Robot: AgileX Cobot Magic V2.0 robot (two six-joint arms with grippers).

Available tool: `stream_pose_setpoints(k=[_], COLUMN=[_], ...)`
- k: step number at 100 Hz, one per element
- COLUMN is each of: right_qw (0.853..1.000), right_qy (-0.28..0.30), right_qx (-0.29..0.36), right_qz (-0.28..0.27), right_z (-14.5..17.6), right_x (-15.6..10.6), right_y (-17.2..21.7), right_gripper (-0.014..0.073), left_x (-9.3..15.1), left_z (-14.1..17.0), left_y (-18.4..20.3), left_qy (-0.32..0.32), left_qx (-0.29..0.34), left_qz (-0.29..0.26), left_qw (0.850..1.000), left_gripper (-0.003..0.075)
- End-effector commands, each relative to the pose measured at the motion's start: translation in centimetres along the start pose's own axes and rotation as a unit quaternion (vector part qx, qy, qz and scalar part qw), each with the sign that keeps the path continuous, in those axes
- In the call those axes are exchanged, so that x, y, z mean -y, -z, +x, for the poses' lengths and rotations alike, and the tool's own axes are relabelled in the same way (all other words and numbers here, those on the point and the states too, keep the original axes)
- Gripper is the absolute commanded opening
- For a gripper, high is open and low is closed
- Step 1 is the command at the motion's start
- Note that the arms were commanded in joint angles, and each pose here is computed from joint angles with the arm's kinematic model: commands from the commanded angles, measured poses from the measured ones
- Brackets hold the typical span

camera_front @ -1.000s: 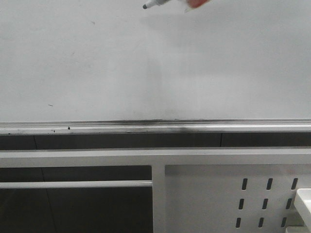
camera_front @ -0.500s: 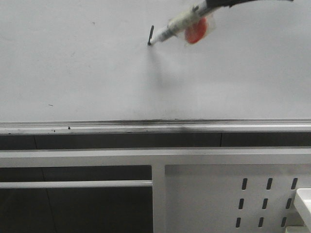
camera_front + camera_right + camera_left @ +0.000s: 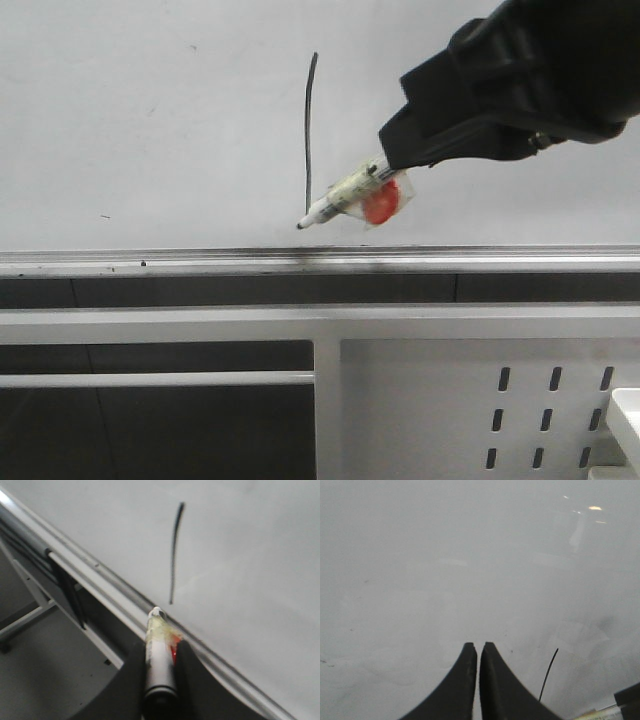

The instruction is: Write number 1 on whiteboard

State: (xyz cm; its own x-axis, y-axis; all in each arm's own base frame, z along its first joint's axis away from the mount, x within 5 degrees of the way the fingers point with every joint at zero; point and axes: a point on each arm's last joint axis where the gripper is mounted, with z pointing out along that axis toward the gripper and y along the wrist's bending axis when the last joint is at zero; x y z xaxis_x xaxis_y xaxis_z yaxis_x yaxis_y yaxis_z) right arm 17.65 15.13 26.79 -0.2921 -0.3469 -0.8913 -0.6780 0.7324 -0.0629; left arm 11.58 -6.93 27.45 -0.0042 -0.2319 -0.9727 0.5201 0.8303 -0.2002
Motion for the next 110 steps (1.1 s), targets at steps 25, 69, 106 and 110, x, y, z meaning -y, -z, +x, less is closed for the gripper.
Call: stream_pose_setpoints(k=[25,69,106,110], right_qw=[0.991,0.986,0.982,0.983], right_qy=[0.099,0.114,0.123,0.123], right_qx=[-0.007,-0.046,-0.015,-0.015], right_qz=[-0.090,-0.116,-0.139,-0.139], right_z=[-5.1,-10.1,-10.7,-10.7], right_x=[-3.4,-3.7,-5.2,-5.2], right_y=[3.0,3.8,4.1,4.1], right_gripper=[-0.0069,-0.0069,-0.0069,-0.0069], left_x=[3.2,4.6,5.5,5.5], left_z=[-0.6,3.2,3.2,3.2], left_y=[-0.1,-4.0,-6.0,-6.0], left_qy=[-0.215,-0.306,-0.311,-0.311], left_qx=[0.027,-0.099,-0.088,-0.088], left_qz=[0.151,0.238,0.271,0.271], left_qw=[0.964,0.917,0.907,0.907], left_gripper=[-0.0019,0.0369,0.0368,0.0368])
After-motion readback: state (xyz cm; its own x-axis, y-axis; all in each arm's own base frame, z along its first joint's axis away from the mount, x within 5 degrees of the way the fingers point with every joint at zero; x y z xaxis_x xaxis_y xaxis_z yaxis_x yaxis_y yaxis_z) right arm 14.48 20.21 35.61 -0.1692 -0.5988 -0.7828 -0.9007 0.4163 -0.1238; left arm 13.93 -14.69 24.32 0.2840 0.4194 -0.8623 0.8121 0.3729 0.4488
